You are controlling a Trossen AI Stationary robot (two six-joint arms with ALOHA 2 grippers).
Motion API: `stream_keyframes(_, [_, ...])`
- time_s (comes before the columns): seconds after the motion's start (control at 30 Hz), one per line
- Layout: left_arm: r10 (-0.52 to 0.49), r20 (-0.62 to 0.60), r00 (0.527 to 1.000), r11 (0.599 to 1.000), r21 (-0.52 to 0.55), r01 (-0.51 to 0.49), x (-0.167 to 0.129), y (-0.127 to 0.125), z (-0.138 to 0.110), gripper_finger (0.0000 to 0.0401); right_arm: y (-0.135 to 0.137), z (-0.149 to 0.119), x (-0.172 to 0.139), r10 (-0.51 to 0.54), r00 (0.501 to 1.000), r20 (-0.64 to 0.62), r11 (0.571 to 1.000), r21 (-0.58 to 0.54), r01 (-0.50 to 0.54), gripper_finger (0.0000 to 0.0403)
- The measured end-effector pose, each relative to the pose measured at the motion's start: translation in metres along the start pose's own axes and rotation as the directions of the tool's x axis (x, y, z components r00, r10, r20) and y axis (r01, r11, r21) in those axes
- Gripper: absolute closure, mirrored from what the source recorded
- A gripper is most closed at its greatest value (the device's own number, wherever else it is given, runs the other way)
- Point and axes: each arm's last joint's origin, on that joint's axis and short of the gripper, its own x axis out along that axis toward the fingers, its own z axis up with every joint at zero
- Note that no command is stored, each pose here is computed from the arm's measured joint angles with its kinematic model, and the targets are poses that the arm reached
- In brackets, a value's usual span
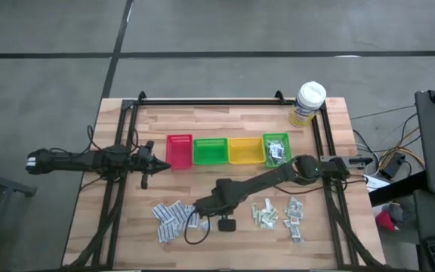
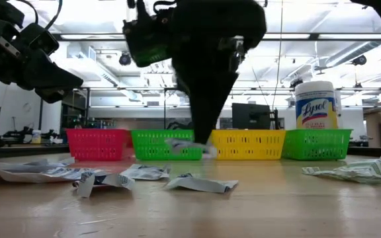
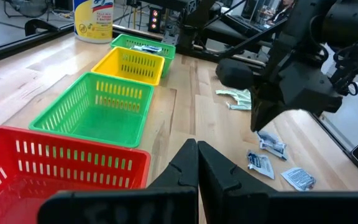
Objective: Pick & Place First Aid Supplies
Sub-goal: Put the blue alcohol pad into the right green bin
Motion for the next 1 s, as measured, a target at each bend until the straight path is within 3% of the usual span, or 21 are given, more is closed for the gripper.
stream_keyframes(0.37, [0.000, 0.000, 1.000, 1.000, 0.000, 0.000, 0.000, 0.000, 0.000, 0.0401, -0.006, -0.023, -0.014, -0.026, 0.968, -0.251, 0.956, 0.277, 0.098, 0.0394])
stream_keyframes(0.53, [0.000, 0.000, 1.000, 1.000, 0.000, 0.000, 0.000, 0.000, 0.000, 0.0401, -0.008, -0.028, -0.012, -0.047, 0.953, -0.300, 0.949, 0.285, 0.137, 0.0394])
stream_keyframes(0.7, [0.000, 0.000, 1.000, 1.000, 0.000, 0.000, 0.000, 0.000, 0.000, 0.0401, -0.012, -0.031, -0.014, -0.147, 0.939, -0.311, 0.935, 0.267, 0.234, 0.0394])
stream_keyframes(1.0, [0.000, 0.000, 1.000, 1.000, 0.000, 0.000, 0.000, 0.000, 0.000, 0.0401, -0.017, -0.033, -0.036, -0.189, 0.951, -0.244, 0.918, 0.300, 0.259, 0.0394])
